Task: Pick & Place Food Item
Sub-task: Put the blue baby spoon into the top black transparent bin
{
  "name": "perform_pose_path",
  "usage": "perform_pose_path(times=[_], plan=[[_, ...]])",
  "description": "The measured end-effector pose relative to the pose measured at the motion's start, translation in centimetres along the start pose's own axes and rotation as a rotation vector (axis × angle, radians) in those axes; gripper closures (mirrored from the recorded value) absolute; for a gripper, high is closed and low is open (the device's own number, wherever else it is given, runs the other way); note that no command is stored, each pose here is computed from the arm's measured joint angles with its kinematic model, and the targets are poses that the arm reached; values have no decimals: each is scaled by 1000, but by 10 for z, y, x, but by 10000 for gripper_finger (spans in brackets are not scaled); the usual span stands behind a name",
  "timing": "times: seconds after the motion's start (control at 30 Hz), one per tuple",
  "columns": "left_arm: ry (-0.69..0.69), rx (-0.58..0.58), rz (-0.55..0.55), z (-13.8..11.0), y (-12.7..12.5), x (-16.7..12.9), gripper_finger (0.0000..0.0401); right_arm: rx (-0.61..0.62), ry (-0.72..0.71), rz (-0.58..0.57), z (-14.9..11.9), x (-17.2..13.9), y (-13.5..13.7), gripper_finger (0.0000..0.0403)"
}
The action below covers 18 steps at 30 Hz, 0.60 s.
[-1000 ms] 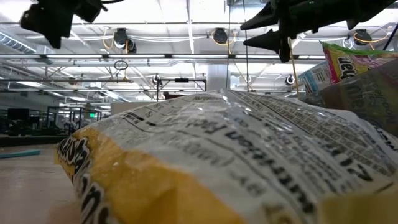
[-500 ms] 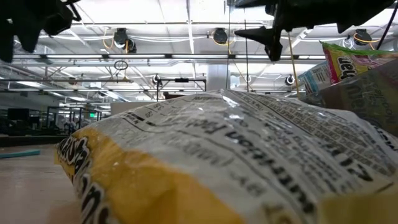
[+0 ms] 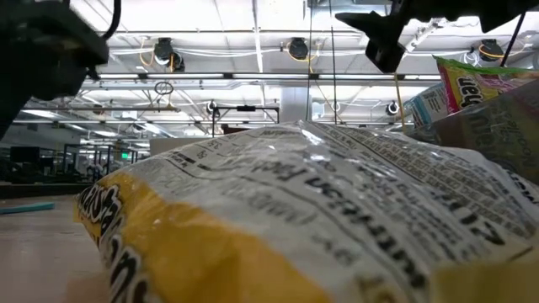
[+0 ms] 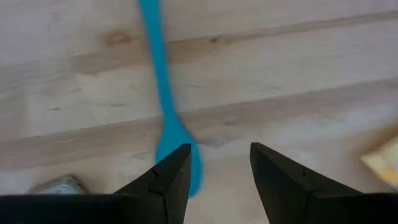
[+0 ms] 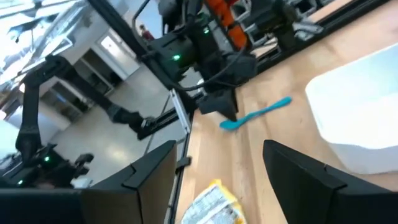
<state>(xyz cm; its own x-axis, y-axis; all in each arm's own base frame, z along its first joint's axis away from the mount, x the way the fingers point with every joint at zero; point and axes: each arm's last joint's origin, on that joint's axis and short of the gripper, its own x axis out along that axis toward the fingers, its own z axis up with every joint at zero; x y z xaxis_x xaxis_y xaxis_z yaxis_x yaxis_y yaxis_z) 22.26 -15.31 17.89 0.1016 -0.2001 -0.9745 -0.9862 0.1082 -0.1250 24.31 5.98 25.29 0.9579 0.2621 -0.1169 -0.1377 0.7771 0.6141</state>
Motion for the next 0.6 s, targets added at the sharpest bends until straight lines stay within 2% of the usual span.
perform_pose_path(times=[0.6], plan=[[-71, 2, 189, 9, 4, 28, 231, -4, 8, -22, -5, 2, 1, 175]])
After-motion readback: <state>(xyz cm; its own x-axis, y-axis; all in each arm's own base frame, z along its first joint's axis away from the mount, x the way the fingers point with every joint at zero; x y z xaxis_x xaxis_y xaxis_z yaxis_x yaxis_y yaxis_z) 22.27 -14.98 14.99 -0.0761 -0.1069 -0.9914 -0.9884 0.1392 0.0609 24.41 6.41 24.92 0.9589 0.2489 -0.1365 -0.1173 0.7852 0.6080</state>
